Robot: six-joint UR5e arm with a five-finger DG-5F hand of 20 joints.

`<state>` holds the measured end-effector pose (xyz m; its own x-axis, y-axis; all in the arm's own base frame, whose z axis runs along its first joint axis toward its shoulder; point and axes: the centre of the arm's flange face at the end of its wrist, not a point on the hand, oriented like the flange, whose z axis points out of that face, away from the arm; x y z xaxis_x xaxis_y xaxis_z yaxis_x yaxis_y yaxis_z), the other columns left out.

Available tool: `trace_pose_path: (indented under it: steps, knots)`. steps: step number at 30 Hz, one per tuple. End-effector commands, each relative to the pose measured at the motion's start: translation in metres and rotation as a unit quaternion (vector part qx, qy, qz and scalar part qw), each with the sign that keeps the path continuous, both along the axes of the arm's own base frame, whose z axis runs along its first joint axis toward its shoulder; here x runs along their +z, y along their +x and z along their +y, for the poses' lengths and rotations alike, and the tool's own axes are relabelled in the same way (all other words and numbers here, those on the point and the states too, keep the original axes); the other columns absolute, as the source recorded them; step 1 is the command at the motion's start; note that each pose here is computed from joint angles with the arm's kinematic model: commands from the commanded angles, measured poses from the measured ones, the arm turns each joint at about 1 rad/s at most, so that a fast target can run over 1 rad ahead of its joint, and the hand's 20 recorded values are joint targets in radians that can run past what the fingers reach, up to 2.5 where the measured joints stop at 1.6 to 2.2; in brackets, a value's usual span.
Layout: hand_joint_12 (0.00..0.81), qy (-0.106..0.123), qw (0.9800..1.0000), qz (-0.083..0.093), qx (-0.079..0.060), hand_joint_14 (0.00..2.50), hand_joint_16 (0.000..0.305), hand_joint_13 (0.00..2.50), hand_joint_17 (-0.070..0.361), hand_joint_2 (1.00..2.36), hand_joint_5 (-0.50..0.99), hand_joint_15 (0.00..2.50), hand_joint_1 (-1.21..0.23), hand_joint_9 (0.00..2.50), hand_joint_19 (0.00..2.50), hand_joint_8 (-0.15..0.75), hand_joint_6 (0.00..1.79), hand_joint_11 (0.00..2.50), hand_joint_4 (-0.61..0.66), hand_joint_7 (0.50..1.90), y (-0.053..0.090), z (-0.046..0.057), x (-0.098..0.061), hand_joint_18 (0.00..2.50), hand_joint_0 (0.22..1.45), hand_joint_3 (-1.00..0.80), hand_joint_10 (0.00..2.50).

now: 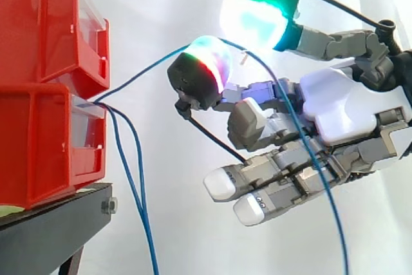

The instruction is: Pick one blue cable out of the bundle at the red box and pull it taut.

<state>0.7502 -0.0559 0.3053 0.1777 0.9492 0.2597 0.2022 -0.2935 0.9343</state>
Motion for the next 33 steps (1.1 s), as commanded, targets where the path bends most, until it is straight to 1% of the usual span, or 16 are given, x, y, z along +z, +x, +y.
trace_pose_path:
  steps: [1,4,6,7,9,15,19,20,22,26,27,30,31,33]
  knots:
    - [0.36,0.0,1.0,0.0,0.0,0.01,0.047,0.56,0.105,1.0,-0.16,0.34,-0.79,0.87,0.19,0.258,0.89,1.03,-0.32,0.98,-0.0001,-0.0002,0.0,0.46,0.63,-0.5,0.01]
    - [0.36,0.0,1.0,0.0,0.0,0.01,0.047,0.56,0.105,1.0,-0.16,0.34,-0.78,0.87,0.2,0.267,0.9,1.03,-0.31,0.98,-0.0001,0.0009,0.0,0.46,0.64,-0.5,0.01]
    - [0.361,0.0,1.0,0.0,0.0,0.01,0.047,0.56,0.105,1.0,-0.17,0.34,-0.78,0.86,0.2,0.264,0.9,1.03,-0.31,0.98,-0.0001,-0.0002,0.0,0.46,0.64,-0.5,0.01]
    - [0.362,0.0,1.0,0.0,0.001,0.01,0.047,0.56,0.105,1.0,-0.17,0.34,-0.78,0.86,0.2,0.267,0.9,1.03,-0.31,0.98,0.0,0.0011,0.0,0.46,0.64,-0.5,0.01]
    - [0.362,0.0,1.0,0.0,0.0,0.01,0.047,0.56,0.105,1.0,-0.17,0.34,-0.77,0.86,0.2,0.268,0.9,1.03,-0.3,0.97,-0.0001,-0.0002,0.0,0.46,0.64,-0.5,0.01]
    - [0.366,0.0,1.0,0.002,0.0,0.01,0.047,0.56,0.106,1.0,-0.17,0.36,-0.7,0.86,0.22,0.271,0.9,1.03,-0.28,0.95,0.0,0.0009,-0.0013,0.46,0.6,-0.48,0.01]
    - [0.372,0.0,1.0,0.001,0.0,0.01,0.048,0.55,0.109,1.0,-0.18,0.36,-0.62,0.86,0.25,0.274,0.9,1.03,-0.25,0.97,-0.0003,-0.0003,-0.0001,0.44,0.58,-0.44,0.01]
    - [0.372,0.0,1.0,0.001,0.001,0.01,0.049,0.54,0.11,1.01,-0.18,0.37,-0.6,0.85,0.25,0.274,0.9,1.02,-0.25,0.97,-0.0002,0.001,-0.0001,0.43,0.58,-0.43,0.01]
    - [0.371,0.0,1.0,0.001,0.0,0.01,0.049,0.53,0.11,1.01,-0.18,0.37,-0.58,0.85,0.26,0.278,0.9,1.02,-0.25,0.97,-0.0003,-0.0001,-0.0001,0.42,0.58,-0.41,0.01]
    - [0.373,0.0,1.0,0.001,0.001,0.01,0.05,0.53,0.112,1.01,-0.18,0.37,-0.58,0.85,0.27,0.279,0.9,1.01,-0.24,0.97,-0.0002,0.001,-0.0001,0.41,0.57,-0.35,0.01]
    - [0.372,0.0,1.0,0.002,0.0,0.01,0.05,0.53,0.112,1.01,-0.18,0.37,-0.58,0.84,0.28,0.276,0.9,1.03,-0.23,0.97,-0.0001,-0.0001,-0.0013,0.41,0.57,-0.35,0.01]
    - [0.377,0.0,1.0,0.002,0.001,0.01,0.05,0.53,0.113,1.01,-0.18,0.38,-0.53,0.84,0.29,0.282,0.9,1.02,-0.22,0.95,0.0,0.0011,-0.0013,0.39,0.56,-0.37,0.01]
    - [0.378,0.0,1.0,0.001,0.0,0.01,0.05,0.53,0.113,1.01,-0.18,0.38,-0.53,0.84,0.29,0.284,0.9,1.02,-0.21,0.95,-0.0003,-0.0003,-0.0001,0.39,0.55,-0.38,0.01]
    - [0.382,0.0,1.0,0.001,0.001,0.01,0.051,0.53,0.114,1.01,-0.18,0.38,-0.52,0.84,0.28,0.286,0.9,1.02,-0.21,0.95,-0.0002,0.001,-0.0001,0.39,0.54,-0.41,0.01]
